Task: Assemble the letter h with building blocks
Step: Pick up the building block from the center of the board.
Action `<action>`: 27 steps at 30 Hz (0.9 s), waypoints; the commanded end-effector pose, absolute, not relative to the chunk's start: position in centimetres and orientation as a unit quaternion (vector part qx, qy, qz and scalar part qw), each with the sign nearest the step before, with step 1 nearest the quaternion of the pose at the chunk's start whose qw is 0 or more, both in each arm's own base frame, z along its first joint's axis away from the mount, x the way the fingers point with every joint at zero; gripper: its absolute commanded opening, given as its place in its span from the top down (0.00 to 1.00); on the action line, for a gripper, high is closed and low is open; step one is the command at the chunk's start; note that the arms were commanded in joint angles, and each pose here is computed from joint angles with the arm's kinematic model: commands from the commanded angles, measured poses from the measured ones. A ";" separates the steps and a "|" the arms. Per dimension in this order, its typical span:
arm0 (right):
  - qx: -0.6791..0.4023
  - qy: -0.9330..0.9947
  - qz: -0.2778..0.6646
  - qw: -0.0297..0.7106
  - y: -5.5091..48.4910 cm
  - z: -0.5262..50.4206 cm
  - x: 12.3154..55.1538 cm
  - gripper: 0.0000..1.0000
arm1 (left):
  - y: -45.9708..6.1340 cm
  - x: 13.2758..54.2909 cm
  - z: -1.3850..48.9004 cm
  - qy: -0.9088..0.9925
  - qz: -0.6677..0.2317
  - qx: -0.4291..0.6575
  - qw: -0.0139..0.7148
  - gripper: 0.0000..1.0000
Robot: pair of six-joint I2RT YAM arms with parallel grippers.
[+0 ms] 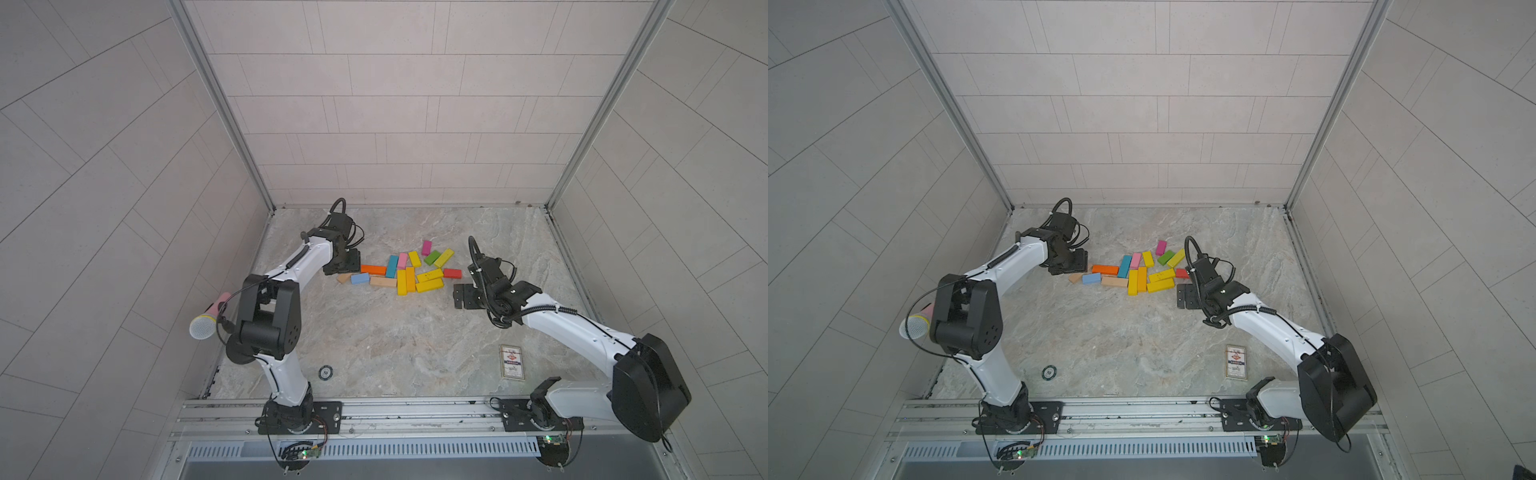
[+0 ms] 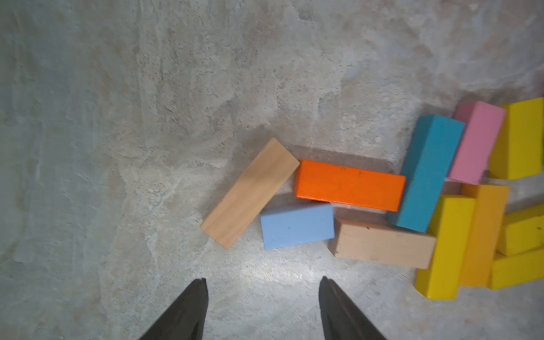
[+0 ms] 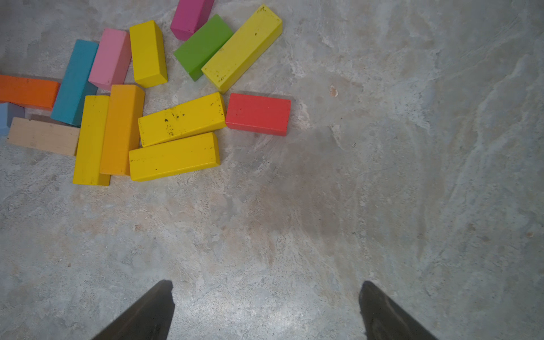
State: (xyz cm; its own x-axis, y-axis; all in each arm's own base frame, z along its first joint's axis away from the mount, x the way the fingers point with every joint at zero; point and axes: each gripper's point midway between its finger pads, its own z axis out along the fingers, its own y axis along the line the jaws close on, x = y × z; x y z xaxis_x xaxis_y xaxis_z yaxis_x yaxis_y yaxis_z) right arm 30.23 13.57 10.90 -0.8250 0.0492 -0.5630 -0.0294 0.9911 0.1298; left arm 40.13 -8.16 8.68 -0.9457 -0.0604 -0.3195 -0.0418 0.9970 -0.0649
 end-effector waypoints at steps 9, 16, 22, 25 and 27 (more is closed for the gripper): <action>0.004 0.953 0.056 0.297 13.5 10.4 30.4 0.00 | -8.6 43.1 6.8 0.981 -0.011 0.082 0.173 0.34; 0.006 0.957 0.038 0.287 13.3 9.7 30.8 0.00 | -7.9 43.7 4.8 0.984 0.018 0.093 0.154 0.35; 0.006 0.957 0.034 0.289 13.2 9.8 30.9 0.00 | -6.9 44.0 3.9 0.983 0.049 0.093 0.149 0.36; 0.006 0.957 0.029 0.288 13.1 9.7 30.9 0.00 | -6.7 43.9 3.0 0.984 0.054 0.094 0.138 0.38; 0.006 0.957 0.029 0.290 13.0 9.8 30.9 0.00 | -6.5 43.8 2.5 0.985 0.062 0.094 0.132 0.39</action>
